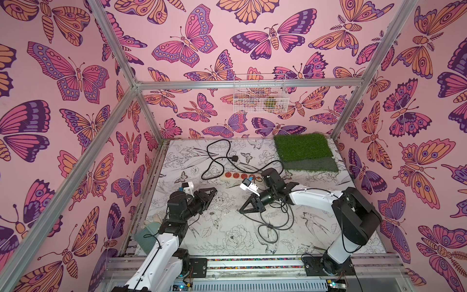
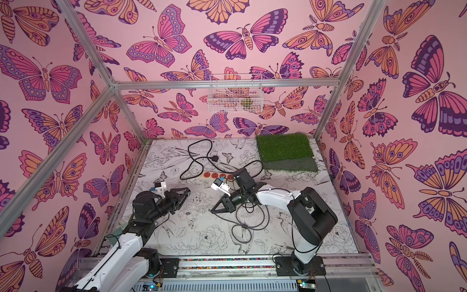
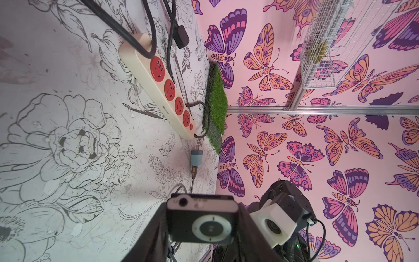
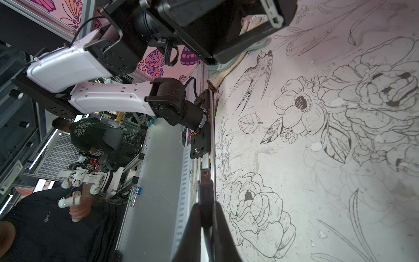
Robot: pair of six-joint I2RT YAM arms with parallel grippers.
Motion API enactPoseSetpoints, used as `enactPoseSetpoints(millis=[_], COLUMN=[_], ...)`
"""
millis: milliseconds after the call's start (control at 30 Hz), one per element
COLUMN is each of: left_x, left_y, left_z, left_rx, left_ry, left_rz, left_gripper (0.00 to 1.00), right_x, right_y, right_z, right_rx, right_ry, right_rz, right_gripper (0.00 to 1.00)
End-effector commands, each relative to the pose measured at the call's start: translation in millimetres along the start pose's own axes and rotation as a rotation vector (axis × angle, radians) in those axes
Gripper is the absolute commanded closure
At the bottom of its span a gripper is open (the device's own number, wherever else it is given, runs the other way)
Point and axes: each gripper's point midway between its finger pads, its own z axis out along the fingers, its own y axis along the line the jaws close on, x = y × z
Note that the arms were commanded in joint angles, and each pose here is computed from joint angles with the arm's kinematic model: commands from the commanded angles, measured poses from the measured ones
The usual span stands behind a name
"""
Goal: Charge mp3
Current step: Insert the charging cable into the MP3 player.
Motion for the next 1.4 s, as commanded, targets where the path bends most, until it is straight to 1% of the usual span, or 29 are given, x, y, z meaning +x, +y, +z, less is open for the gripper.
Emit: enactPoseSetpoints(millis=[0, 267, 667, 933, 1367], left_x=[4, 14, 20, 27, 30], left_y=[-6, -11, -16, -24, -30], left_z=[-1, -1, -1, 3, 9], left_rx=[0.038, 0.071, 0.119, 0.167, 0.201], left_ry=[0.010, 0.028, -0.003, -0.029, -0.023], left_rz=[0.045, 0.076, 0.110, 0.166, 0.171], left_gripper=[1.00, 1.00, 1.00, 1.00, 1.00], right_x=[-10, -25, -44, -50, -60], right_y=[3, -5, -19, -22, -36], right_z=[-1, 1, 11, 13, 16], right_rx=[-0.044, -0.037, -0.112, -0.120, -0.129], right_ry=[-0.010, -0.051, -0.107, -0.112, -0.129], right_rz=[-0.008, -0.009, 0.027, 0.017, 0.032], right_gripper=[1.00, 1.00, 1.00, 1.00, 1.00])
